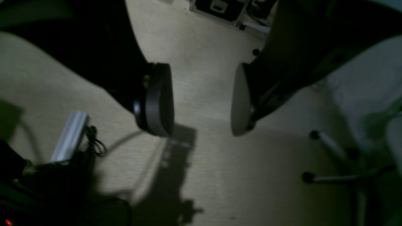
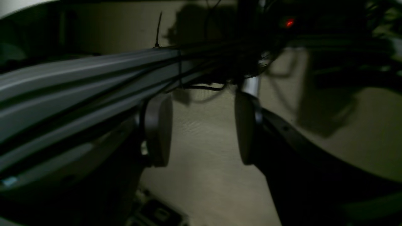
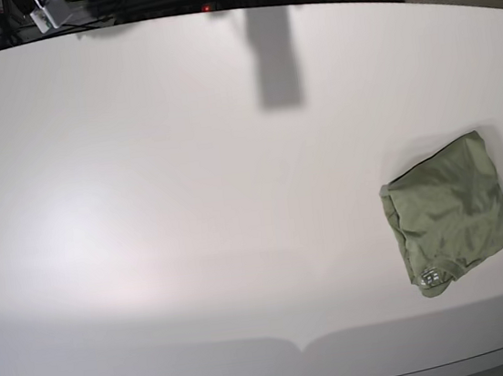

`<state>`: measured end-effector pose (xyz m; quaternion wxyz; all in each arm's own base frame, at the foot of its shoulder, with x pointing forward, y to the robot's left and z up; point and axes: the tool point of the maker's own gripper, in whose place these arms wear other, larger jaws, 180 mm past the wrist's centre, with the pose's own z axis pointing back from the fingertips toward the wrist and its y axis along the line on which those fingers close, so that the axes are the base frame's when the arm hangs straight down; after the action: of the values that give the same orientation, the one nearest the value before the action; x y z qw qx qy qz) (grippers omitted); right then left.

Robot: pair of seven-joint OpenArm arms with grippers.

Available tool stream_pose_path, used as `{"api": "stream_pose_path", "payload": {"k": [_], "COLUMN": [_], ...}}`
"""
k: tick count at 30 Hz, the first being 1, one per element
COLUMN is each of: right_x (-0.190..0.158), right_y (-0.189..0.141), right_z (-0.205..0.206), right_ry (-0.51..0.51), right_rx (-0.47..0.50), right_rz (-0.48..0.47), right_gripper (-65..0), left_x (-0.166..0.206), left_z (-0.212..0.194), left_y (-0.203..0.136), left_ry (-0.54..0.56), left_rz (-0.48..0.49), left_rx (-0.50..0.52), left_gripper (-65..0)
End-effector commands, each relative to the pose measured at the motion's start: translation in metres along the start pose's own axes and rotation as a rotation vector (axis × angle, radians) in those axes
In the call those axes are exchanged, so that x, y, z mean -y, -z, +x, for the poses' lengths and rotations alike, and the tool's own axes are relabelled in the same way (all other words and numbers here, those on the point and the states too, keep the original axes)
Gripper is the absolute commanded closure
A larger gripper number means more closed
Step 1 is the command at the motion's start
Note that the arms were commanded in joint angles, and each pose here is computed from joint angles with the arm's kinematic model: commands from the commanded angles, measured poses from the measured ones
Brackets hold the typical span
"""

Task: Fold the T-shirt properly

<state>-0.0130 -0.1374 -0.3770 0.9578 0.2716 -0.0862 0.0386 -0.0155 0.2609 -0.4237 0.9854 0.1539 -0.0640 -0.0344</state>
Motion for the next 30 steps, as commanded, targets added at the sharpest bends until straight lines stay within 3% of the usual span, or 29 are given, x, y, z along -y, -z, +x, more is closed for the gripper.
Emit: {"api": "stream_pose_path", "payload": {"k": [1, 4, 9, 14, 18, 22, 26, 30], "right_x": [0.000, 0.009, 0.029, 0.053, 0.078, 0.109, 0.130, 0.140], "right_y": [0.006, 0.032, 0.059, 0.087, 0.113, 0.129, 0.141, 0.154], "right_z": [-0.013, -0.049, -0.098, -0.139, -0.160, -0.167, -0.151, -0.114], "right_ry": [0.005, -0.010, -0.102, -0.073, -0.029, -0.057, -0.079, -0.102], "right_rx": [-0.033, -0.136, -0.309, -0.450, -0.516, -0.573, -0.580, -0.512], "right_rz": [0.012, 0.005, -0.015, 0.016, 0.010, -0.038, -0.067, -0.082], "right_gripper": [-31.6, -31.6, -31.6, -31.6, -31.6, -31.6, -31.6, -31.6], "left_x": [0.002, 0.009, -0.001, 0.007, 0.021, 0.028, 0.029, 0.029], "left_z": [-0.014, -0.050, -0.103, -0.140, -0.137, -0.099, -0.082, -0.082], "left_y": [0.004, 0.025, 0.064, 0.101, 0.132, 0.165, 0.181, 0.183], "left_ry": [0.013, 0.041, 0.004, -0.112, -0.154, -0.214, -0.219, -0.199], "left_rz": [-0.017, -0.070, -0.039, -0.086, -0.160, -0.179, -0.171, -0.169], "left_rx": [-0.040, -0.141, -0.280, -0.423, -0.423, -0.286, -0.337, -0.404], "left_gripper": [-29.4, -29.4, -29.4, -29.4, -29.4, -29.4, -29.4, -29.4]}}
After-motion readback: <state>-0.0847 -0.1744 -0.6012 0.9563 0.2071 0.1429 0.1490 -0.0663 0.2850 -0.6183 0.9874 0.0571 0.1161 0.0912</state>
